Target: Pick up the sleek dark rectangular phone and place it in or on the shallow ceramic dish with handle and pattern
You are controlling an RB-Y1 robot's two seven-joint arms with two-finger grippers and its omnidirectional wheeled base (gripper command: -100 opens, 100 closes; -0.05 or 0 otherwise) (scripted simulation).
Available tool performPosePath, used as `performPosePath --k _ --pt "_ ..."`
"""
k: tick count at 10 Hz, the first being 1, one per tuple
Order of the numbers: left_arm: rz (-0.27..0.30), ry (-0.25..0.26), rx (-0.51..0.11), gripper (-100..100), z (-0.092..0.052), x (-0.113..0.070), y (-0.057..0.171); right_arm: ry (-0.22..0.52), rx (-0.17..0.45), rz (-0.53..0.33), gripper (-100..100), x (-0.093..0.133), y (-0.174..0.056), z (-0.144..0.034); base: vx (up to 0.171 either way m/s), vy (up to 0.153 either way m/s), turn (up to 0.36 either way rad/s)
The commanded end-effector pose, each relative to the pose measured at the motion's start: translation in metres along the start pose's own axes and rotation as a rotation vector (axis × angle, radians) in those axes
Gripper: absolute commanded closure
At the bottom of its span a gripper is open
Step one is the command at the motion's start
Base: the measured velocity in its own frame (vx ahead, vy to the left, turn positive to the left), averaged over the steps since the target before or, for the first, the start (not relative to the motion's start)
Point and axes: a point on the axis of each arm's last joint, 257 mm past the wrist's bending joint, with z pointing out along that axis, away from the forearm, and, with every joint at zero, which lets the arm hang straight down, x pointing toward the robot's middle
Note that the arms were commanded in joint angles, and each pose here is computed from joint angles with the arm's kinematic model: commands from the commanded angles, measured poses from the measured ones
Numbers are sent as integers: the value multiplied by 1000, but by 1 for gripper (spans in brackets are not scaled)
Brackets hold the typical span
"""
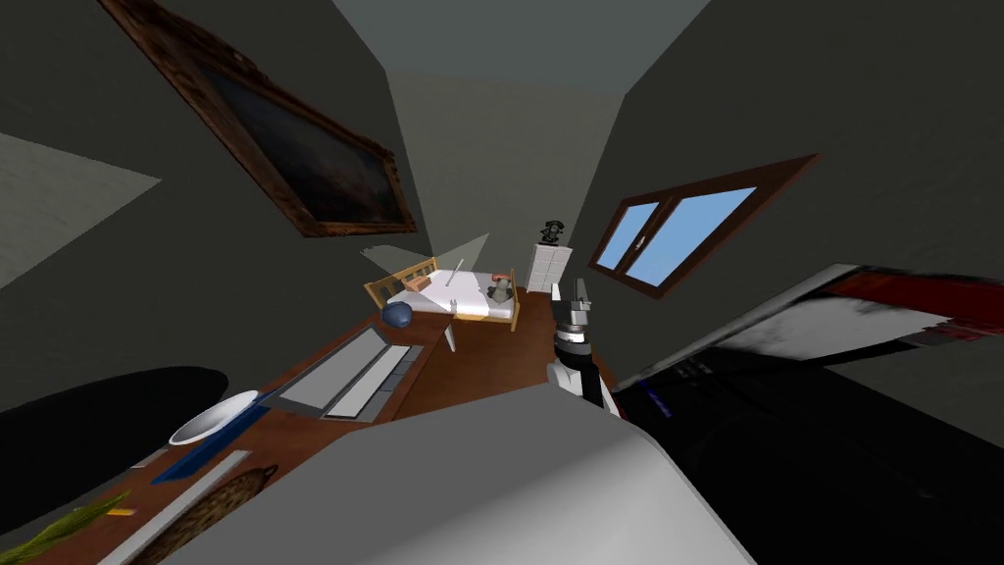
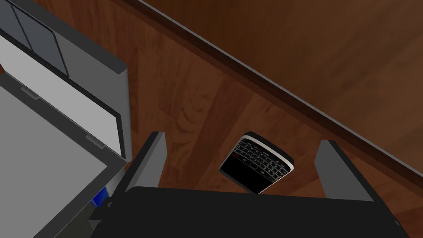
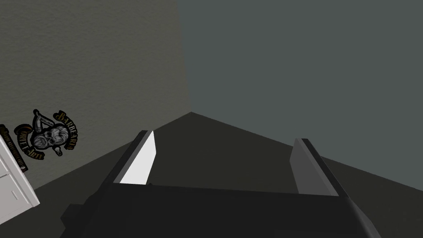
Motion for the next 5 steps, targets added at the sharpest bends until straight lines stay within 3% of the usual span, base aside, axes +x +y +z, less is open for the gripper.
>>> performPosePath --k 1,2,4,5 --pt "2 1 -71 -100 1 -6 26 0 0 0 0 0 0 0 2 43 -210" --pt "6 5 -114 -100 3 -9 38 0 0 0 0 0 0 0 3 61 -375" --pt "3 0 -136 -100 2 -12 49 0 0 0 0 0 0 0 2 45 -26" --pt "6 2 -181 -100 3 -17 63 0 0 0 0 0 0 0 -1 30 -224"
